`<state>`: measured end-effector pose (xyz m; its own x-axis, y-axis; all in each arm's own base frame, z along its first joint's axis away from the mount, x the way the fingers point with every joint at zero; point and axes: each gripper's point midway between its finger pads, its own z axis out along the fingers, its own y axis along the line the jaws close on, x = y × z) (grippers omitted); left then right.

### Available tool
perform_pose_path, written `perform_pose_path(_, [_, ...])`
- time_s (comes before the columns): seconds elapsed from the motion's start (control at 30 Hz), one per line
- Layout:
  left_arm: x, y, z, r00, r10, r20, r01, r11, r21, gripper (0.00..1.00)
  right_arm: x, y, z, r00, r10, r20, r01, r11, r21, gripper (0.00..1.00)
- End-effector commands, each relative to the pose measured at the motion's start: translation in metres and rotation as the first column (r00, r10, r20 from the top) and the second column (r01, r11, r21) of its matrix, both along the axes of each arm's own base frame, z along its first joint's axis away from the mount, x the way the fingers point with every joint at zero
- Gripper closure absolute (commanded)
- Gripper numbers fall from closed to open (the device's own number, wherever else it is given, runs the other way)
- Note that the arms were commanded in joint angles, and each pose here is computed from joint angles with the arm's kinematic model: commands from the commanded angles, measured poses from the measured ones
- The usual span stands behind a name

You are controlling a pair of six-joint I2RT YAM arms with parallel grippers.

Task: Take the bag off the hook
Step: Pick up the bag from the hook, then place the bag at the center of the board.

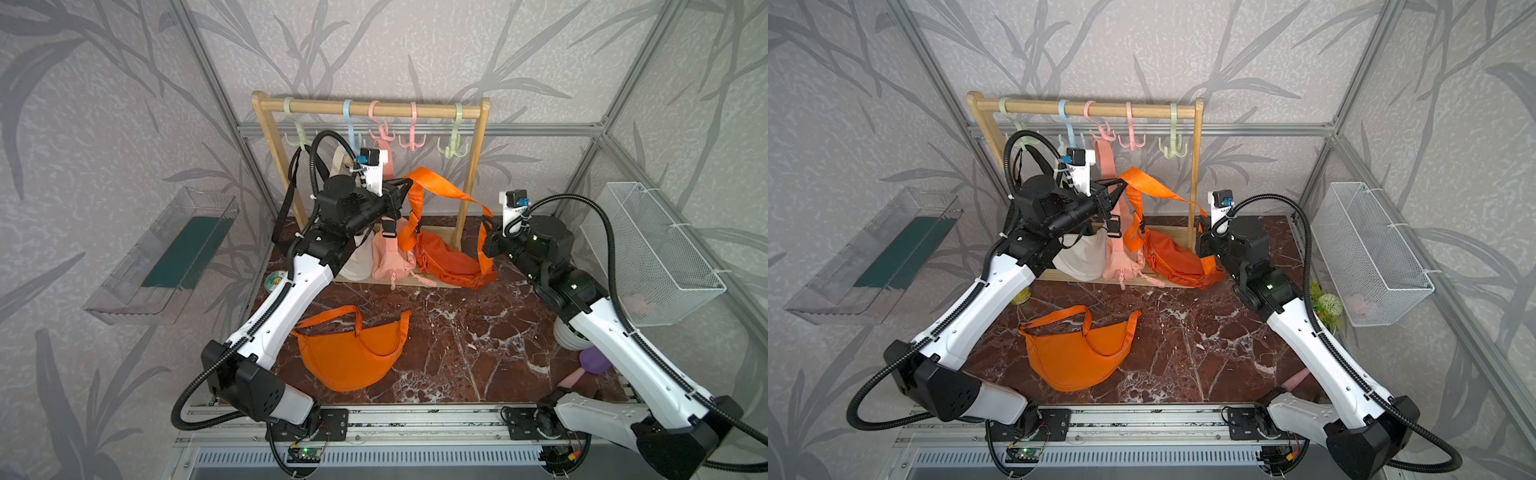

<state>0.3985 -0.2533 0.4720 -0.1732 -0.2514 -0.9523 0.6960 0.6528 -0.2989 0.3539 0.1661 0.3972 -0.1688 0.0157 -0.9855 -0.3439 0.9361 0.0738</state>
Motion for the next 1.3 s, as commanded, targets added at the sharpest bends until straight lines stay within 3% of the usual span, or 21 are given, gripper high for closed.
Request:
perform_pose_path(0.0, [-0.026, 0.003, 0.029, 0.998, -0.037, 0.059, 0.039, 0.998, -0.042, 1.0, -0.014, -0.013, -0.002, 1.0, -0.026, -0.013, 0.026, 0.999, -0.019, 0.95])
perform_pose_path(0.6, [-0.087, 0.019, 0.047, 0.992, -0.091, 0.086, 0.096, 0.994, -0.057, 1.0, -0.066, -0.039, 0.0, 0.998, -0.026, -0.06, 0.027, 0.999, 0.025, 0.96])
perform_pose_path(0.93, [-0.136, 0.036, 0.047, 0.987, -0.13, 0.091, 0.128, 0.991, 0.026, 1.0, -0.092, -0.003, 0.014, 0.973, 0.215, -0.085, -0.204, 0.972, 0.119, 0.97])
perform_pose_path(1.27, [-0.179, 0.074, 0.035, 0.999, -0.036, 0.031, 0.032, 0.993, 0.11, 1.0, -0.137, 0.029, 0.026, 0.882, 0.45, -0.14, -0.424, 0.887, 0.182, 0.97])
